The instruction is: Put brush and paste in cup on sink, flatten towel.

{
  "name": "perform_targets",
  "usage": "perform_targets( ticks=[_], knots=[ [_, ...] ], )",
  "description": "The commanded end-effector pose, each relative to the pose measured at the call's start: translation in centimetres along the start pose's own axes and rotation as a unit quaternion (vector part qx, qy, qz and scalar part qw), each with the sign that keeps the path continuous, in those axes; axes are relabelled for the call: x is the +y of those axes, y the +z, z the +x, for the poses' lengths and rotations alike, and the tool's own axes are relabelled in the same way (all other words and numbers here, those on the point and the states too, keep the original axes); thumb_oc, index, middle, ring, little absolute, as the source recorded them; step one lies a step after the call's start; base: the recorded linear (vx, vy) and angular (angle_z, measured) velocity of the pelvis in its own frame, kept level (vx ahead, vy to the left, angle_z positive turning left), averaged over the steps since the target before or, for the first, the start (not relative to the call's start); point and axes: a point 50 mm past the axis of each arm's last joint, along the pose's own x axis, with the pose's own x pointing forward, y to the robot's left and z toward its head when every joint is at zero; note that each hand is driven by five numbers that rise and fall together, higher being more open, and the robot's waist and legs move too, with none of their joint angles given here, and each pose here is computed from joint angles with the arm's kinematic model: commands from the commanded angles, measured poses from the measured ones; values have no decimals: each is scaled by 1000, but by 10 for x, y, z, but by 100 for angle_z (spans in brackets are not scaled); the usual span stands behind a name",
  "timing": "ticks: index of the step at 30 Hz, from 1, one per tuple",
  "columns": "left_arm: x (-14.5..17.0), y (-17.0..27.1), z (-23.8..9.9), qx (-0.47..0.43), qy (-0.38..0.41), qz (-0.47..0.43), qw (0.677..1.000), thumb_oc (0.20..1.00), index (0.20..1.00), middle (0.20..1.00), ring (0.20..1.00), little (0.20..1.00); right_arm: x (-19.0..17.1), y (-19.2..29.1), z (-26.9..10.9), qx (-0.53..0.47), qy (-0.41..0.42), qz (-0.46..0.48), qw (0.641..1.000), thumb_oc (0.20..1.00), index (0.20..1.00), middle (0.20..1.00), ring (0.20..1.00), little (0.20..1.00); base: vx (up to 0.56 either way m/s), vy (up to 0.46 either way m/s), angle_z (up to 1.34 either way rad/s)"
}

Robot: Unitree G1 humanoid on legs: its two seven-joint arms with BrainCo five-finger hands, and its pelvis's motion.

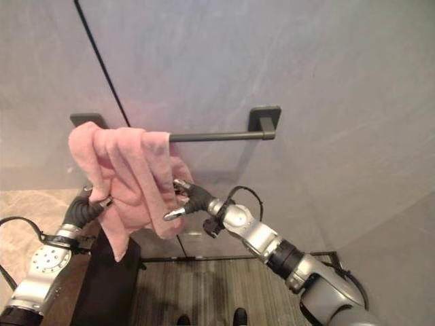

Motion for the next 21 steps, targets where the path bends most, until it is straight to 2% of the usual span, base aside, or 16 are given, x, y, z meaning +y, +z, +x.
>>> perform_targets(
  ticks=[1, 14, 15, 16, 17, 18, 19, 20, 21],
  knots=[
    [15, 35, 22, -81, 1, 28, 996, 200, 200, 200, 200, 200, 5, 36, 26, -73, 15, -1, 997, 1000, 1000, 1000, 1000, 1000, -11, 8, 3],
    [13, 51, 29, -116, -1, 32, 993, 200, 200, 200, 200, 200, 2, 48, 30, -100, -2, -1, 995, 1000, 1000, 1000, 1000, 1000, -8, 7, 4],
    [13, 53, 29, -120, 1, 33, 992, 200, 200, 200, 200, 200, 3, 49, 30, -102, 1, -2, 995, 940, 940, 940, 940, 940, -4, 16, 4],
    [13, 53, 29, -120, 1, 33, 992, 200, 200, 200, 200, 200, 3, 49, 30, -102, 1, -2, 995, 796, 796, 796, 796, 796, -4, 17, 4],
    [13, 56, 30, -127, 2, 34, 991, 200, 200, 200, 200, 200, 2, 51, 28, -108, 0, -9, 994, 592, 592, 592, 592, 592, 0, 0, 0],
    [13, 56, 30, -127, 2, 34, 991, 200, 200, 200, 200, 200, 2, 51, 28, -108, -1, -9, 994, 504, 504, 504, 504, 504, 0, 0, 0],
    [13, 58, 30, -131, 2, 34, 991, 200, 200, 200, 200, 200, 1, 53, 28, -111, -1, -15, 994, 291, 291, 291, 291, 291, 0, 0, 0],
    [13, 59, 30, -135, 4, 34, 990, 200, 200, 200, 200, 200, -1, 54, 27, -114, -5, -20, 993, 200, 200, 200, 200, 200, 0, 0, 0],
    [14, 60, 29, -138, 7, 34, 990, 200, 200, 200, 200, 200, -5, 55, 24, -118, -16, -28, 992, 200, 200, 200, 200, 200, 0, 0, 0]
  ],
)
